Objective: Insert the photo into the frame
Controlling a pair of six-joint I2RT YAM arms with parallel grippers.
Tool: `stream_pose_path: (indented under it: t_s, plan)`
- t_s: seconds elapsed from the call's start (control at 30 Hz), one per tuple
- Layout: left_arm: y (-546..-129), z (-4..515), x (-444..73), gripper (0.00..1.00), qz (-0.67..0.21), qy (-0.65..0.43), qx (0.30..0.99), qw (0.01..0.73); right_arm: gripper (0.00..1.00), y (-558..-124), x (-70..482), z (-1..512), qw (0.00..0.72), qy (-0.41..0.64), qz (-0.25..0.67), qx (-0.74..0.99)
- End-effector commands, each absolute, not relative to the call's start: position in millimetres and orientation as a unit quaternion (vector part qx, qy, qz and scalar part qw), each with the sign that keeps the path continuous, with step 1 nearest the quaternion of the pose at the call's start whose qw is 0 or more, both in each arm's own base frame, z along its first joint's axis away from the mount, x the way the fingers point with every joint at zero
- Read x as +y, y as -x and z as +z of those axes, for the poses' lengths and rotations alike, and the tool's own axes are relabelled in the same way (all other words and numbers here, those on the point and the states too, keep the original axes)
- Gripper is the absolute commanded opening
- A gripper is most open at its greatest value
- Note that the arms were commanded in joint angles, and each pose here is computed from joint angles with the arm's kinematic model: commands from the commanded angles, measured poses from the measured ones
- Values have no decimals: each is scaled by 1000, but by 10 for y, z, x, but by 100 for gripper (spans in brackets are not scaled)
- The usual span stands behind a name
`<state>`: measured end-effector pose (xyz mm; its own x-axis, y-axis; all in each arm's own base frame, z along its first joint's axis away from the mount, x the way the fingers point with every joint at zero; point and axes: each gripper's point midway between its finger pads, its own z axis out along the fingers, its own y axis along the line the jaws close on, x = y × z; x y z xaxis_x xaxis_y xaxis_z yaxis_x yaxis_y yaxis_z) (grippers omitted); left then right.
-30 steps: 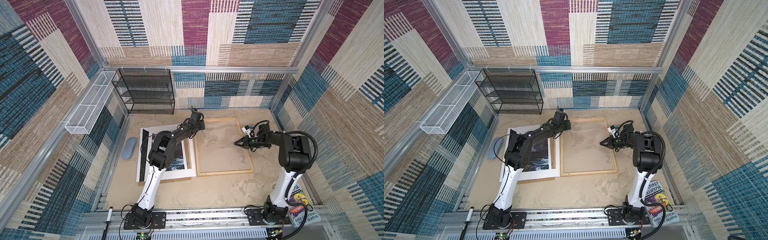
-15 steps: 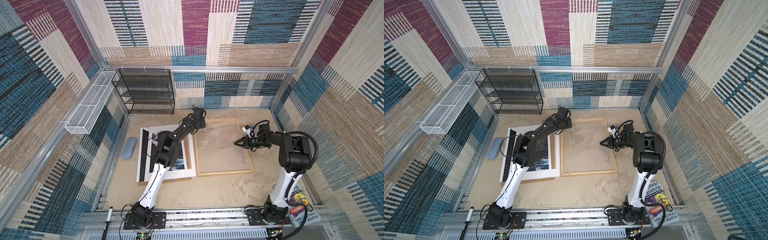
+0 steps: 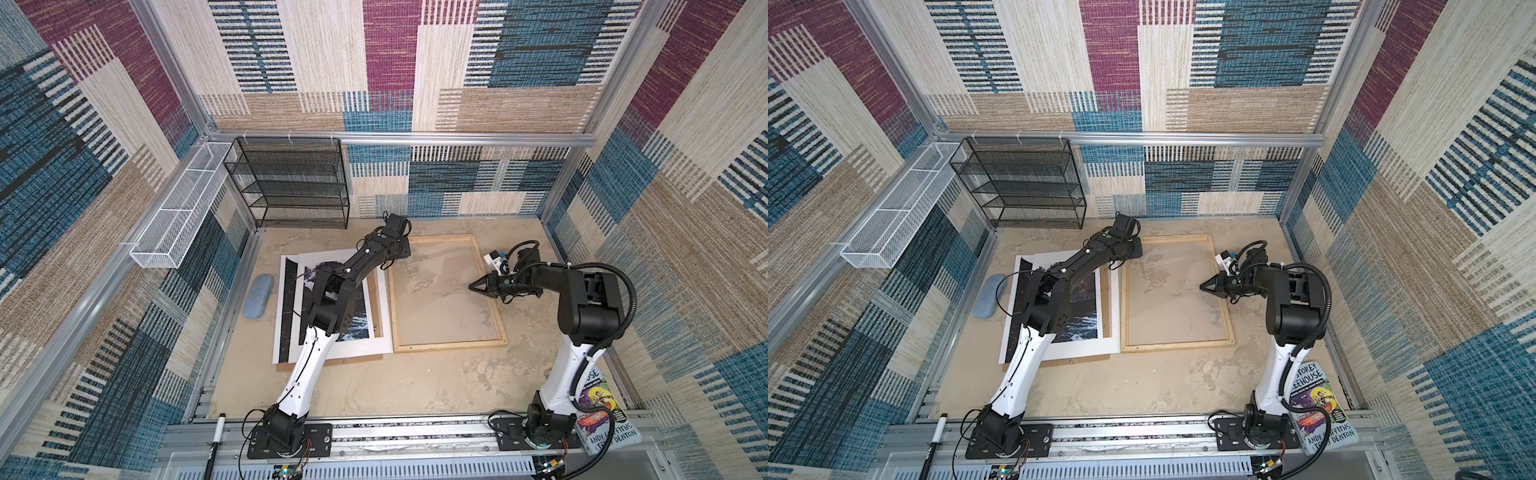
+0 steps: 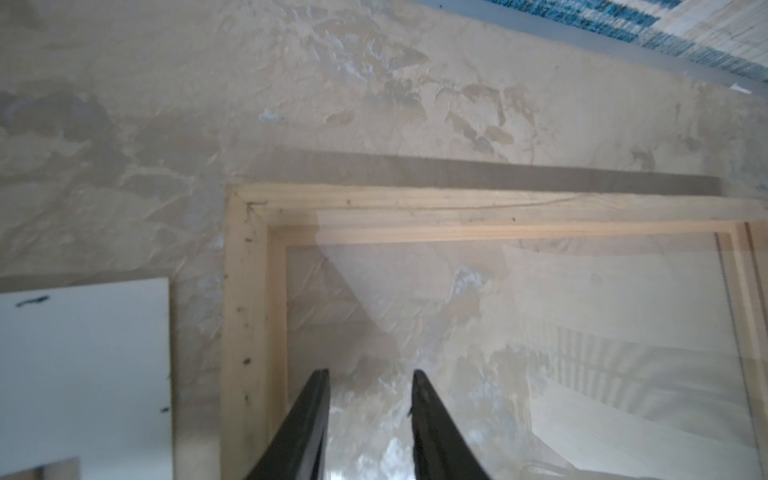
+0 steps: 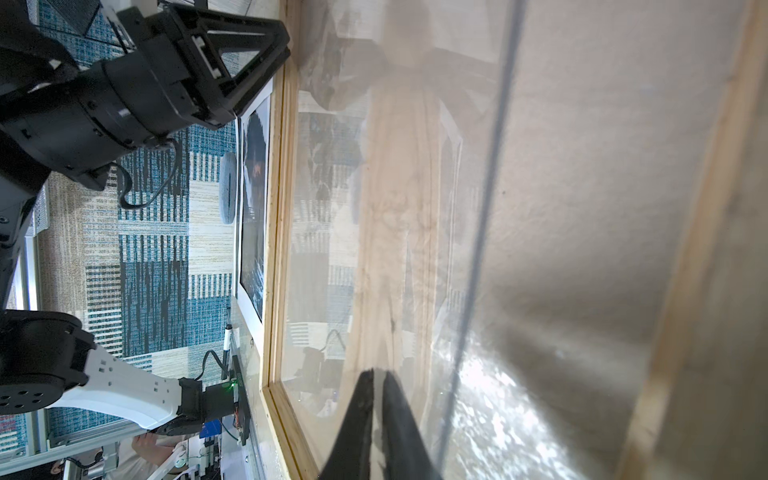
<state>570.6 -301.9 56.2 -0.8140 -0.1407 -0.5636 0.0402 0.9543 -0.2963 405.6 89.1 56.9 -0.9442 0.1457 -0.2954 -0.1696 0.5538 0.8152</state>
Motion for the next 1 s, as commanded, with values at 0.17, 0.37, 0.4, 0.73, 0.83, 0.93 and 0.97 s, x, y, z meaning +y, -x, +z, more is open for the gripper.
stream_pose_path:
  t_s: [0.17, 0.37, 0.4, 0.73, 0.83, 0.93, 0.97]
  plan:
    - [-5573, 1273, -2721, 39, -123, 35, 915, 383, 11, -4067, 883, 596, 178, 18, 464, 868]
    - [-5235, 1089, -2512, 36, -93, 35, 931, 350, 10, -4069, 883, 615, 178, 16, 464, 867]
    - [-5170, 1030, -2466, 36, -88, 41, 934, 344, 10, -4070, 881, 622, 178, 14, 464, 868]
    - [-4800, 587, -2434, 32, -114, 64, 944, 304, 10, -4038, 858, 713, 179, 5, 452, 874]
    - [-4742, 552, -2531, 31, -135, 57, 943, 300, 9, -4020, 862, 717, 178, 3, 453, 873]
    - [-4671, 551, -2583, 31, -139, 52, 941, 303, 10, -4001, 873, 720, 177, 3, 456, 872]
    - [-4646, 545, -2589, 31, -139, 52, 941, 304, 10, -3994, 879, 718, 176, 3, 457, 872]
